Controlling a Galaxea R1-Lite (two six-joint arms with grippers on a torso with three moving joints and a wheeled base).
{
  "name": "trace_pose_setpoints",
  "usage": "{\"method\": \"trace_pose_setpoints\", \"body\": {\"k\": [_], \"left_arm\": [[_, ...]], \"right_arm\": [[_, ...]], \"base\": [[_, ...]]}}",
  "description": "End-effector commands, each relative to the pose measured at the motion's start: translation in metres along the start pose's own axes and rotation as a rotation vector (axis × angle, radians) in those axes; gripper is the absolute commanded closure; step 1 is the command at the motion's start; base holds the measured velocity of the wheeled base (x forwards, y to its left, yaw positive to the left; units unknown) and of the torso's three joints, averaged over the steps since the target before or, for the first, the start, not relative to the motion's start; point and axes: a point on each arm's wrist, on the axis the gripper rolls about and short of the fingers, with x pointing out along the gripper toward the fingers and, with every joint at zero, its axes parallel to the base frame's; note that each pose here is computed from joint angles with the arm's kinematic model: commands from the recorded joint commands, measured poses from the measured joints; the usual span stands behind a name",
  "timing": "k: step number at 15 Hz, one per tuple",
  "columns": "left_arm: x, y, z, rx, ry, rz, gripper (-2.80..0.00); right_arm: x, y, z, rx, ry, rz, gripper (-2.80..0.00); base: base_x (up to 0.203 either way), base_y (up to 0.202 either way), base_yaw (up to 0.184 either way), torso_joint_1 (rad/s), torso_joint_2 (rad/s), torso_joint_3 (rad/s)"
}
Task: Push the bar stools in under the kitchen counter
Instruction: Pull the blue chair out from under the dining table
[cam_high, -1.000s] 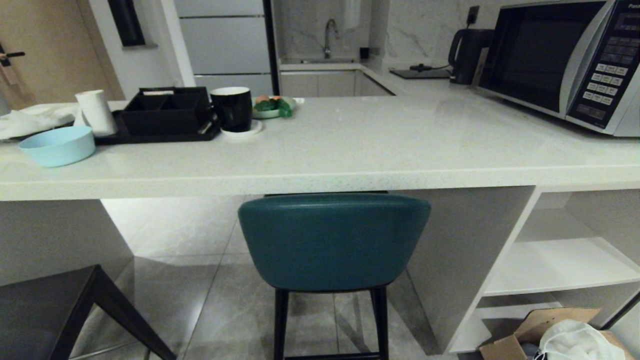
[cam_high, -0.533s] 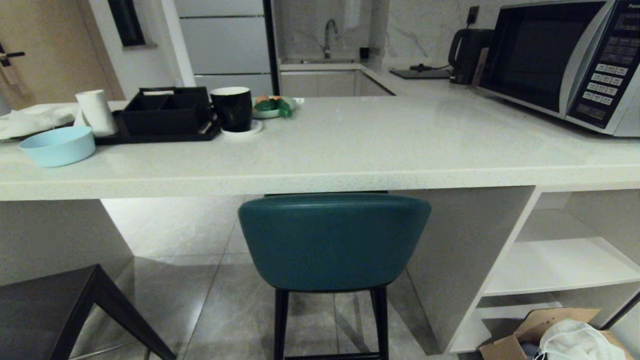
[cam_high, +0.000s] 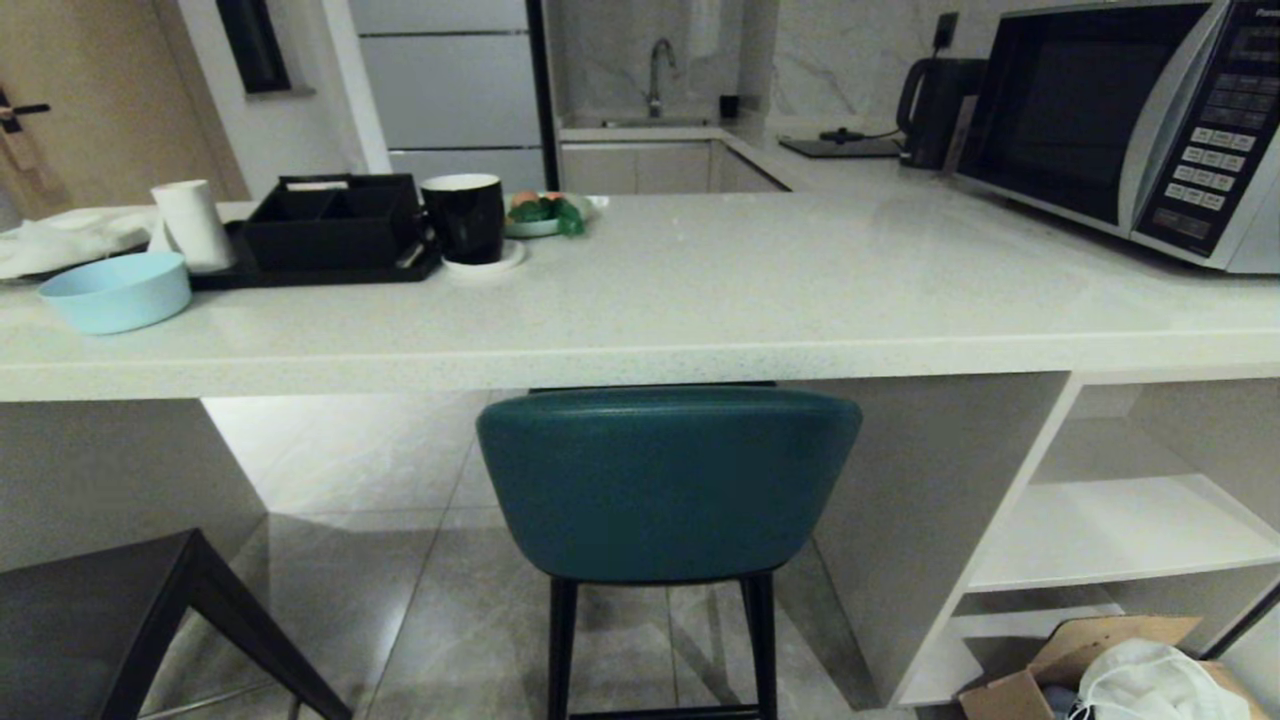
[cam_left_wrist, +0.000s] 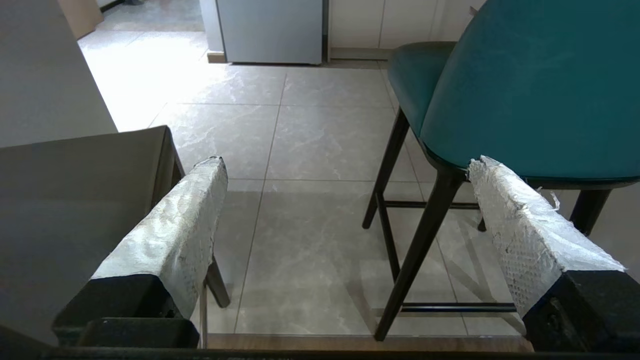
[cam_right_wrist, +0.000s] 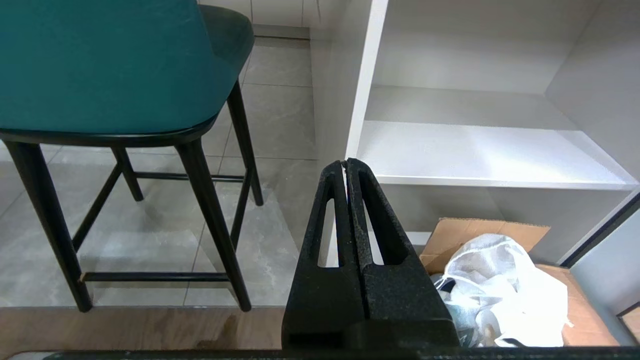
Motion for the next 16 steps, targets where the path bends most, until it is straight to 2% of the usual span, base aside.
{"method": "trace_pose_setpoints", "body": {"k": [1,2,3,14,16], "left_arm": [[0.0013,0.0001,-0.0054,0.0,0.019,0.0,-2.8],[0.0013,0.0,-0.0052,-0.001,0.019,0.002,-2.8],[0.0013,0.0001,-0.005,0.0,0.018,0.0,0.0],[0.0012,-0.0001,-0.0052,0.01,0.018,0.0,0.0],[-0.0004,-0.0002,0.0012,0.018,-0.003,-0.006,0.0]], "right_arm": [[0.0002,0.0001,-0.0005,-0.006,0.003,0.003,0.0],[0.0002,0.0001,-0.0005,-0.002,0.004,0.001,0.0],[0.0002,0.0,-0.0004,0.0,0.003,0.0,0.0],[0.0002,0.0002,-0.0008,0.001,0.006,0.005,0.0],[-0.0015,-0.0005,0.0068,-0.016,-0.017,0.005,0.0]], "base": [[0.0,0.0,0.0,0.0,0.0,0.0],[0.0,0.0,0.0,0.0,0.0,0.0],[0.0,0.0,0.0,0.0,0.0,0.0],[0.0,0.0,0.0,0.0,0.0,0.0],[0.0,0.0,0.0,0.0,0.0,0.0]]}}
